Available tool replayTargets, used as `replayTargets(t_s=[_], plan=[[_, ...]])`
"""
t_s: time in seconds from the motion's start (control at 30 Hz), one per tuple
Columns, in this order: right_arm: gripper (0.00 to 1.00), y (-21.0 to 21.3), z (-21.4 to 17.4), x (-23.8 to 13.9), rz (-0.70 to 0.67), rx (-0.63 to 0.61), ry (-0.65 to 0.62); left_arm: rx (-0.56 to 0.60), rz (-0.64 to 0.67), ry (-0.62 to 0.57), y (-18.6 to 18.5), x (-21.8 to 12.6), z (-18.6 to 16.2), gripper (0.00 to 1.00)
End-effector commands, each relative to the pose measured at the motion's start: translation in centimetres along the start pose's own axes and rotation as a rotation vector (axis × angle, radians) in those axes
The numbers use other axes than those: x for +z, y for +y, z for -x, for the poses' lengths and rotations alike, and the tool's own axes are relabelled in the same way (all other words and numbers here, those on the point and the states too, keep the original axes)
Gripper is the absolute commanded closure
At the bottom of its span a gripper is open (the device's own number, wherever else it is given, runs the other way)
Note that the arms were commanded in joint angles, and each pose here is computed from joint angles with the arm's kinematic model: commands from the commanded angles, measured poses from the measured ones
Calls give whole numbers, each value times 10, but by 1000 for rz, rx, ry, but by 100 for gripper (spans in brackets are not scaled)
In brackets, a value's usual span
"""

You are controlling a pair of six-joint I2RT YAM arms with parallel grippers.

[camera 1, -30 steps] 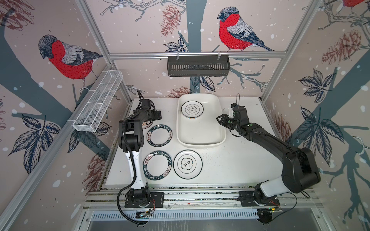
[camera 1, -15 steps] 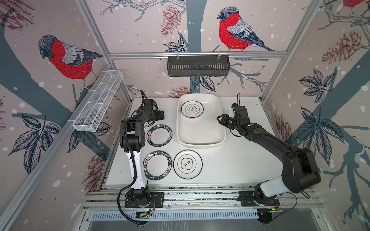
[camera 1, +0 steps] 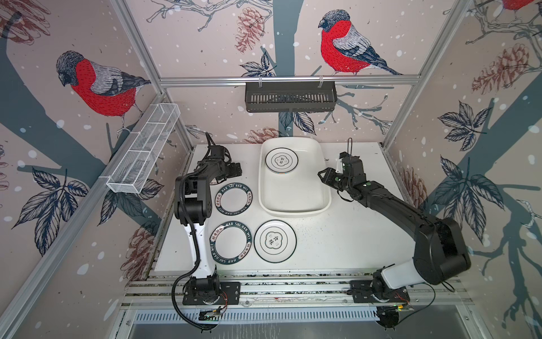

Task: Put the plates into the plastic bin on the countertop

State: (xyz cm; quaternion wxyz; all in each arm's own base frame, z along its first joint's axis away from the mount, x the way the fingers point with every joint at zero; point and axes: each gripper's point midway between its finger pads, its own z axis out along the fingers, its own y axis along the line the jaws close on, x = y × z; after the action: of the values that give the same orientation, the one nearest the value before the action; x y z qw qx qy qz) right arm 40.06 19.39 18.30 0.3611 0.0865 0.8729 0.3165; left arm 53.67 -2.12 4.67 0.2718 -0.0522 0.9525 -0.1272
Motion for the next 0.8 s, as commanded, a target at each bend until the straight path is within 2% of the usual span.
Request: replayTargets(t_s=[0.0, 0.27, 0.47, 0.77], plan=[[61, 7, 5, -2, 26, -3, -19, -7, -9, 7, -3, -5, -1, 10], [61, 8, 5, -4, 31, -3, -20, -5, -7, -3, -4, -11, 2, 10], [61, 8, 5, -6, 32, -3, -25, -23, 3, -56, 0, -31, 13, 9], [61, 9, 5, -4, 42, -1, -23, -107, 271, -119, 64, -62, 19, 8]])
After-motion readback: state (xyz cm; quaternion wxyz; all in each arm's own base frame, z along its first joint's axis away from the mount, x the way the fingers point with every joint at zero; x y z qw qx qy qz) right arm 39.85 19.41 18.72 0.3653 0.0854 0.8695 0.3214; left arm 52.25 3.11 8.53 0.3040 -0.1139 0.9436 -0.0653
